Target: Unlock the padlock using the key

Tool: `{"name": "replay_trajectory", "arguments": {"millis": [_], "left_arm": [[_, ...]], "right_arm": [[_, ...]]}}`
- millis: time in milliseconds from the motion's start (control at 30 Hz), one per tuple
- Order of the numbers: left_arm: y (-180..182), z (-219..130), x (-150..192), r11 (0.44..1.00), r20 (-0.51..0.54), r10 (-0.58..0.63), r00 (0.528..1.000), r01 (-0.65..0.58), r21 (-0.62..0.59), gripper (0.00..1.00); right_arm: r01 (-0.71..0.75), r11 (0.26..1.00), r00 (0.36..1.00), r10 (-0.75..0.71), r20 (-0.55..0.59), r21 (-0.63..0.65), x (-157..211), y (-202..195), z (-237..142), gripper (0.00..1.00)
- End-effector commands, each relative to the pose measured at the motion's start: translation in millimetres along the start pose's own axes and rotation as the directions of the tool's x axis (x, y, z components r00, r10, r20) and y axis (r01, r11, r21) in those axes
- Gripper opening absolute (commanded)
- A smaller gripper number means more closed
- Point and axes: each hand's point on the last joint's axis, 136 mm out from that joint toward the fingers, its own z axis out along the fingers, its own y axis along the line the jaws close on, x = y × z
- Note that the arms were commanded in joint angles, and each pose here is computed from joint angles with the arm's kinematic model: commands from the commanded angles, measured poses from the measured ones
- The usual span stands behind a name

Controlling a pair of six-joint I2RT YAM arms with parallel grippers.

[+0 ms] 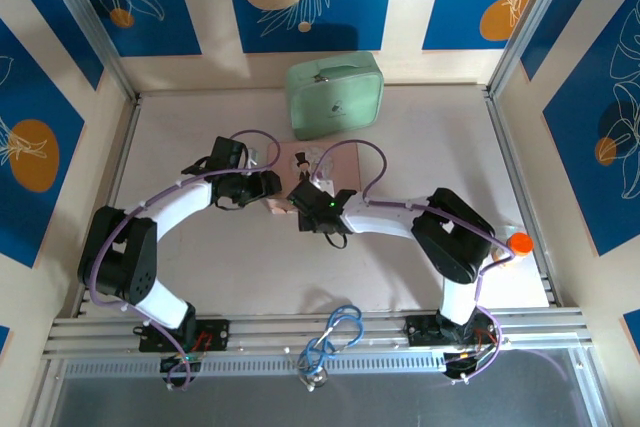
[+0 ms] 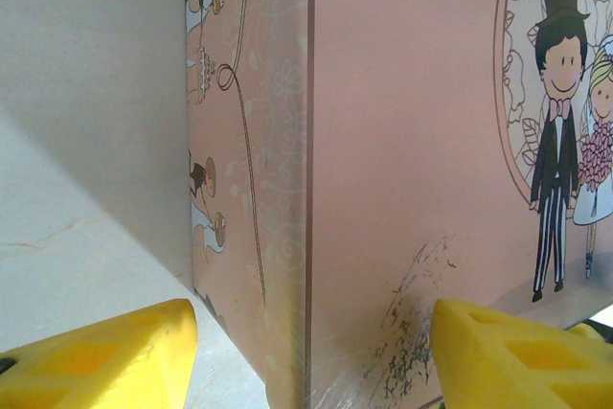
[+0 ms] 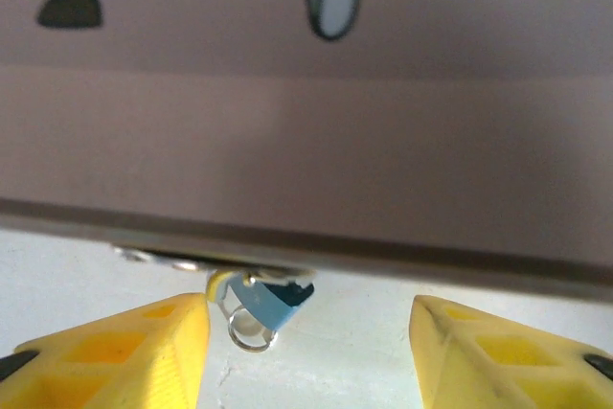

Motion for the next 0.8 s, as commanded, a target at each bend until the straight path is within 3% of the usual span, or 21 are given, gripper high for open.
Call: {"name": "replay_trajectory", "arguments": {"millis": [0,200,367,767], "left_arm": [[5.9,1.2,-1.2,1.000,-0.005,0.017,1.000,-0.017,-0.012,0.65],[6.1,2.0,0.0,1.000,-0.010,0.014,1.000,-0.015,-0.011,0.63],[6.6,1.2,1.4,1.000,-0.012,0.010,1.000,-0.010,-0.011,0.61],[14.4,7.8,13.4,0.998,-0.025,-0.063,0.998,0.063,-0.004,0.58]], "right_arm": [[0.017,1.000,1.000,-0.017,0.004,-0.012,-5.5,8.9,-0.2,0.56],[0.032,0.999,0.999,-0.032,-0.001,-0.006,-5.1,12.0,3.8,0.52],[0.037,0.999,0.999,-0.037,-0.008,0.005,-4.5,11.7,4.9,0.43],[0.075,0.982,0.996,-0.067,-0.051,0.173,-0.9,1.7,6.1,0.26]]}}
